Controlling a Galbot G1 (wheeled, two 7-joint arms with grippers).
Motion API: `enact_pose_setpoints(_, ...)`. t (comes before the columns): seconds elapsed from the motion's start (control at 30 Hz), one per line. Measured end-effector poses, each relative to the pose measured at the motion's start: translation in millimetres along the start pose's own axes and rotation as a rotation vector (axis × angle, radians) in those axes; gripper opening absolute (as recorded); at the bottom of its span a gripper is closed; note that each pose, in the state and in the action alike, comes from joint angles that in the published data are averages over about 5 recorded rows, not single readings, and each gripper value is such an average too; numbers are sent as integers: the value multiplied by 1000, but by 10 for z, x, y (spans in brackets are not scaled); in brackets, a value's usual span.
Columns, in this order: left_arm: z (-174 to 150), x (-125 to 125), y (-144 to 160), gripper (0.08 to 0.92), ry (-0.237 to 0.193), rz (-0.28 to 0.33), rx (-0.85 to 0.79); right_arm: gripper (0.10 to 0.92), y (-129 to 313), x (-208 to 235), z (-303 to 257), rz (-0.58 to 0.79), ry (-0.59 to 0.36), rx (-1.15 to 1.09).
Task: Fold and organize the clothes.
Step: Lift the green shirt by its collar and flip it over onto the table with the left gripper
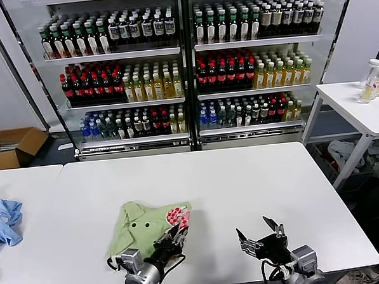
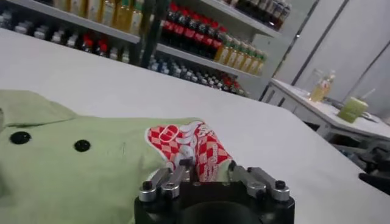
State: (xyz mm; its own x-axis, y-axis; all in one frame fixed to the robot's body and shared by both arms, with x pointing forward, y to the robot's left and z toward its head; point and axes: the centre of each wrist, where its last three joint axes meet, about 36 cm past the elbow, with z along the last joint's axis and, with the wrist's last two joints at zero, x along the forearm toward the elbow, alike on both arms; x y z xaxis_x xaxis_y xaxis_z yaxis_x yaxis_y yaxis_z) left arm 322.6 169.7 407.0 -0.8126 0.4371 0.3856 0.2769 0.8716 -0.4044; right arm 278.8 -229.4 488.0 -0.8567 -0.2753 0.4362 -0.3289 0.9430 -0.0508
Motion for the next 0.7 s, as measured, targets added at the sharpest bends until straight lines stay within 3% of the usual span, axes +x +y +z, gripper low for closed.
enact_pose_setpoints(0.23,-80,76,-95,571,-61,84,36,823,22,-123,-14,-34,-20,-35)
enact_pose_setpoints(0.47,-238,340,-8,771,-142,70,53,823,95,-373,-62,-80,-52,-92)
enact_pose_setpoints(0.7,-285,449,-14,822,-175,69,64,822,206,-644,-82,-137,-52,-133)
